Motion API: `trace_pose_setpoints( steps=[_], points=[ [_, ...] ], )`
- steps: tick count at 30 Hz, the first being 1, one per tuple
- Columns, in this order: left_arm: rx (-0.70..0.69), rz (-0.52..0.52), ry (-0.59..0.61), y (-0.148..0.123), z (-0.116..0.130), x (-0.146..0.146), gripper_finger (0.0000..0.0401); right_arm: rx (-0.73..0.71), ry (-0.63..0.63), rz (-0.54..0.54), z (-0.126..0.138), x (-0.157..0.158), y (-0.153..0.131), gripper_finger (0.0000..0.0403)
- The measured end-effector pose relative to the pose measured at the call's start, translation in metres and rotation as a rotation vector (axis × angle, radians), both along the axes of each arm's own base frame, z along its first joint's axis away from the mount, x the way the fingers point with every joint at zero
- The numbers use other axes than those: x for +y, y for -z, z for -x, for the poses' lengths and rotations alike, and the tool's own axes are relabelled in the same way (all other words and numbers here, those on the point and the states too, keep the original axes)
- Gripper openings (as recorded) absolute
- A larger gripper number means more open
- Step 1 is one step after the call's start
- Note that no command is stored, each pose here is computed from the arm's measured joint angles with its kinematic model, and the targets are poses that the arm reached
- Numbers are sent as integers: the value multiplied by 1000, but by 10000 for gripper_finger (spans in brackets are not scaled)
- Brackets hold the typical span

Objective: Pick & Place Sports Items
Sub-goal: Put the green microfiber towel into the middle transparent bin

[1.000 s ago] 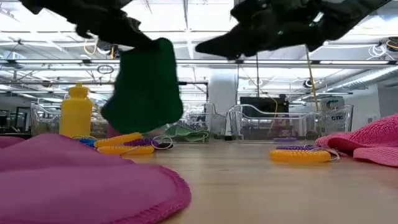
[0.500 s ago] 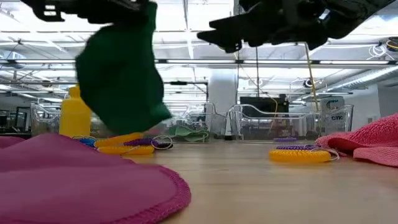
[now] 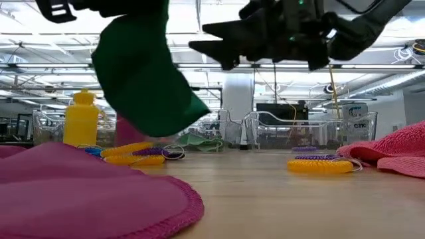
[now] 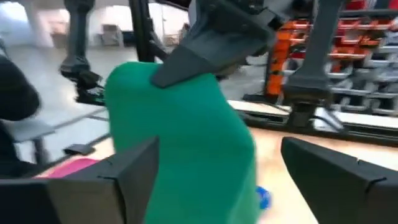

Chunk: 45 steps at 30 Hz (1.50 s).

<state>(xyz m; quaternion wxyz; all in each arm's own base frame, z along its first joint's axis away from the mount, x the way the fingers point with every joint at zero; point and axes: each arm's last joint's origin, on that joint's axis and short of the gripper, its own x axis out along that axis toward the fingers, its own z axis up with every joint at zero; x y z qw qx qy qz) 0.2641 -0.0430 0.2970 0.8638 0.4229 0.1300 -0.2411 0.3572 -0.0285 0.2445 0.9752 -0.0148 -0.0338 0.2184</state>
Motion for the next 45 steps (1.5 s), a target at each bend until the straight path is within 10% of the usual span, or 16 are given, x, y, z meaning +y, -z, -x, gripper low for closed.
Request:
trace_pose_setpoints(
  steps=[25,45],
  points=[
    [-131,-94,66,-8,-3,-5,0,111,-74,-95,-56,-2,40,293],
    [-172,-82,60,-12,-4,-6,0,119,-74,-95,-56,0,40,91]
  ],
)
